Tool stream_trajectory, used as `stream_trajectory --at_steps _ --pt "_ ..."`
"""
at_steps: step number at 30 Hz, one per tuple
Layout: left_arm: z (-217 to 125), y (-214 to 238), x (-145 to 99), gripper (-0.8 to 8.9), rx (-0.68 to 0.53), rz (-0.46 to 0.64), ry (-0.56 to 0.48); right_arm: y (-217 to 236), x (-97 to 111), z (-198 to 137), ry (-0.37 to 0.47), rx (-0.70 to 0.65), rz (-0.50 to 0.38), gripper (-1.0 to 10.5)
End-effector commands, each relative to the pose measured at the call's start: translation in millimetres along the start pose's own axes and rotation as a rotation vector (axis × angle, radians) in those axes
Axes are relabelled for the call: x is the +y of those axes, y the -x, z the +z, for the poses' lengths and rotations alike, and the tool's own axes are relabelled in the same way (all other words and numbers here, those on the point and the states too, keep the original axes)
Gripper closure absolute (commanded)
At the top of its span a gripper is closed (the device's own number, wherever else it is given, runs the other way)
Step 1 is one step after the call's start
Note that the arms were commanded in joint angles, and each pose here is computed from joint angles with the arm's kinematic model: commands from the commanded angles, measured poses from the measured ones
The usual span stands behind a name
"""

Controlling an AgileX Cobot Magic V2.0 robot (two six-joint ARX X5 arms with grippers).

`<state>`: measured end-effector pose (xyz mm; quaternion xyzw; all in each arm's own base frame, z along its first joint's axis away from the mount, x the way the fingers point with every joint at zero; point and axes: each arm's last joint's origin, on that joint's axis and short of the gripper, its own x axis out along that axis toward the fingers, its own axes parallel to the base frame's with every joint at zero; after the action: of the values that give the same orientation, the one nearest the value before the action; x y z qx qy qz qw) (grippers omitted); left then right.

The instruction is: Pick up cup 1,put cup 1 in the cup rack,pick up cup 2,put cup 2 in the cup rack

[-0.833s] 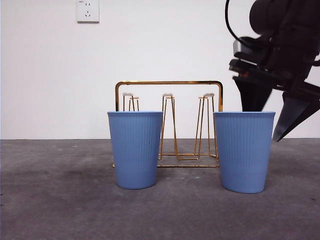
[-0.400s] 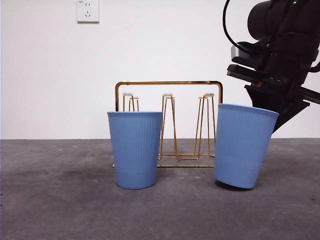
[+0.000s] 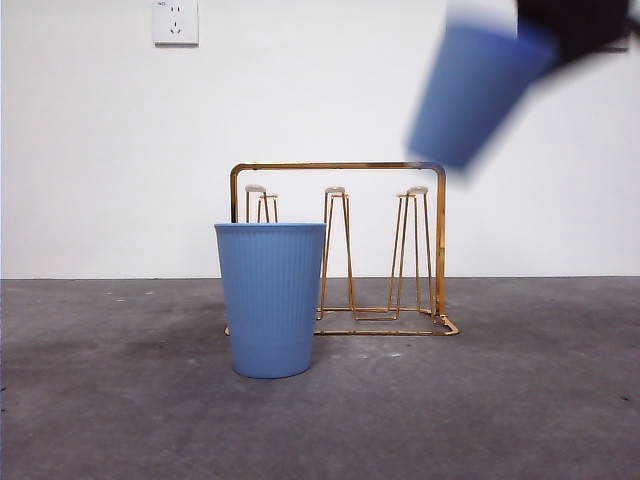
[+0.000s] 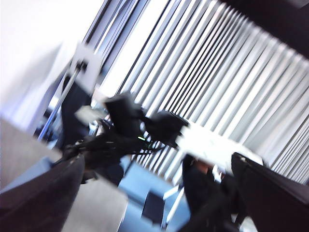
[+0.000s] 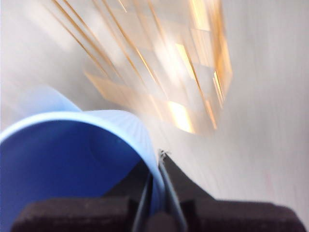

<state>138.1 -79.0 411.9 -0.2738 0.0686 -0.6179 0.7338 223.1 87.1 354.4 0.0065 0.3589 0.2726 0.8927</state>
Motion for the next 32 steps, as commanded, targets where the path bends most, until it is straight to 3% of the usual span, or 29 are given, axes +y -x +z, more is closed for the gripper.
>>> stream_trajectory --at_steps 1,7,13,20,26,32 --pt "6.4 -7.3 -4.8 1.54 -0.062 -0.070 0.039 55.5 17.8 17.4 0.021 -0.237 0.072 9.6" --pt "10.5 -27.7 -4.6 1.54 -0.177 -0.204 0.061 148.1 45.8 36.5 0.127 -0.616 0.168 9.6" --pt "3.7 -53.3 3.3 1.54 -0.274 -0.288 0.089 189.9 60.4 45.0 0.195 -0.842 0.306 9.6" --pt "-6.6 -80.0 11.6 1.54 -0.433 -0.349 0.112 190.0 62.4 52.0 0.198 -0.887 0.357 9.6" --pt "-5.0 -104.7 13.6 1.54 -0.473 -0.363 0.113 177.4 71.8 63.7 0.213 -0.904 0.450 9.6" --pt "3.4 -126.7 6.0 1.54 -0.515 -0.382 0.067 162.2 82.1 74.4 0.209 -0.931 0.478 9.6"
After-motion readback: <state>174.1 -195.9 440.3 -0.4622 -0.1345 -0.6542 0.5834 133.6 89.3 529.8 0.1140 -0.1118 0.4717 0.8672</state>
